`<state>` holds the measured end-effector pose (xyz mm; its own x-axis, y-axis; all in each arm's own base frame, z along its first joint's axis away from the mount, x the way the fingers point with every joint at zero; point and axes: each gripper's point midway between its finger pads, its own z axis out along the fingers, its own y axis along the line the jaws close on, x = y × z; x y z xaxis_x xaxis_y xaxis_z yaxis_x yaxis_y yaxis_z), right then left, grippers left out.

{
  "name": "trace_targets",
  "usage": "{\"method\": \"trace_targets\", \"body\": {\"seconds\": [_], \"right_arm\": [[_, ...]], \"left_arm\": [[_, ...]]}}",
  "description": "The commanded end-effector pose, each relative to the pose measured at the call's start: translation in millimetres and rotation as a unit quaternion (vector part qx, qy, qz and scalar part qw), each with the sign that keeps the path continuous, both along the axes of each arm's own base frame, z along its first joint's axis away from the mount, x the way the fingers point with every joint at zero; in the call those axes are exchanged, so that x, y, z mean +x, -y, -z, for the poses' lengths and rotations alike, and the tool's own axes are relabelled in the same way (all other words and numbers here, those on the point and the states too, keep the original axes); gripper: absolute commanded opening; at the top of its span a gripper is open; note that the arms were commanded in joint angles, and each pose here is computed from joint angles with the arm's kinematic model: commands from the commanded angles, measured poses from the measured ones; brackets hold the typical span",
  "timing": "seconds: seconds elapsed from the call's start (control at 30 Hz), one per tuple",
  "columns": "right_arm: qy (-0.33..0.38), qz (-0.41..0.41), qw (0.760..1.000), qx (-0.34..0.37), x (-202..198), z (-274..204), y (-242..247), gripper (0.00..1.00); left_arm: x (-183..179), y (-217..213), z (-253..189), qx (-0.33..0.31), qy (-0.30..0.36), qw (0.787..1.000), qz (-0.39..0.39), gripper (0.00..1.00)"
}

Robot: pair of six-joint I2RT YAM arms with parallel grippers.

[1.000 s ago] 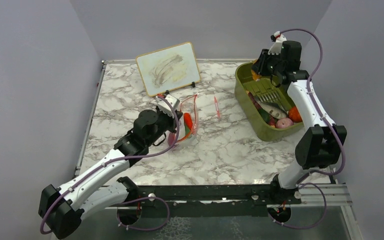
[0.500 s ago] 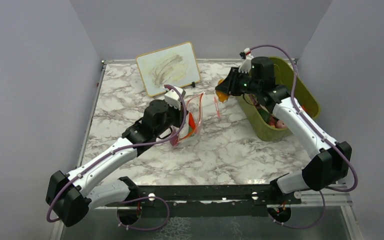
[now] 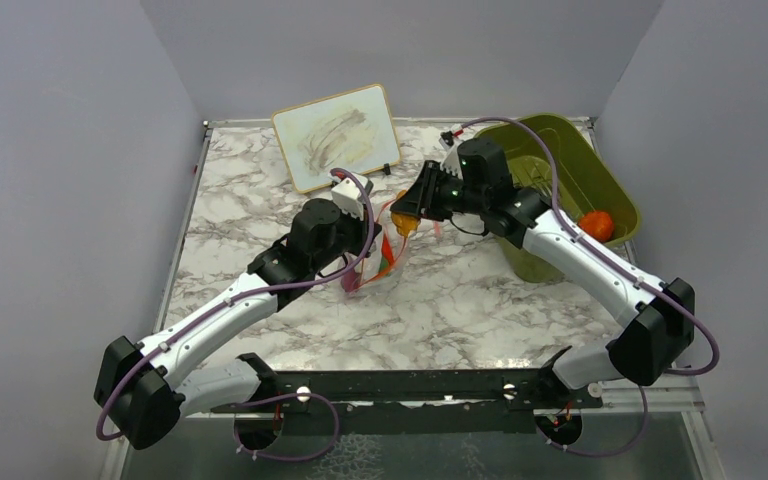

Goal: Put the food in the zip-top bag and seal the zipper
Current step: Place the fake vegetable in the zipper food storage bag.

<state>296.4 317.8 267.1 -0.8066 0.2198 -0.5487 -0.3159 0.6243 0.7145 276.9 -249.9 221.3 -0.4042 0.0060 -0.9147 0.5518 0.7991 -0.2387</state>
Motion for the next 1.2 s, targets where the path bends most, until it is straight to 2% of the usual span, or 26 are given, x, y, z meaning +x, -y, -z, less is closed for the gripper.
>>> {"method": "trace_targets", "body": {"seconds": [0.0, 0.27, 0.67, 0.83, 1.07, 1.17], "right_arm": [[-0.012, 0.042, 0.999, -0.001, 4.5, 5.1, -3.6, 0.19], [-0.041, 0.063, 0.997, -0.035, 7.6, 30.9, -2.2, 0.23], [-0.054, 0.071, 0.994, -0.060, 13.2, 43.7, -4.3, 0.46], [-0.021, 0.055, 0.997, -0.055, 9.7, 30.2, -2.4, 0.47], [0.093, -0.046, 0.993, -0.053, -6.4, -1.7, -5.4, 0.47], [0.127, -0.037, 0.989, -0.070, -5.9, -9.1, 6.2, 0.47]], "left_arm": [[-0.4, 8.1, -21.0, -0.027, 0.012, 1.000, 0.010, 0.00], [-3.6, 11.2, -23.0, -0.035, 0.008, 0.999, 0.020, 0.00], [-8.7, 18.0, -28.5, -0.070, 0.011, 0.997, 0.034, 0.00], [-8.4, 15.2, -23.4, -0.063, 0.012, 0.997, 0.030, 0.00], [-4.3, 8.0, -16.1, -0.036, 0.025, 0.999, 0.020, 0.00], [-4.8, 5.4, -19.5, -0.032, 0.034, 0.999, 0.020, 0.00]]}}
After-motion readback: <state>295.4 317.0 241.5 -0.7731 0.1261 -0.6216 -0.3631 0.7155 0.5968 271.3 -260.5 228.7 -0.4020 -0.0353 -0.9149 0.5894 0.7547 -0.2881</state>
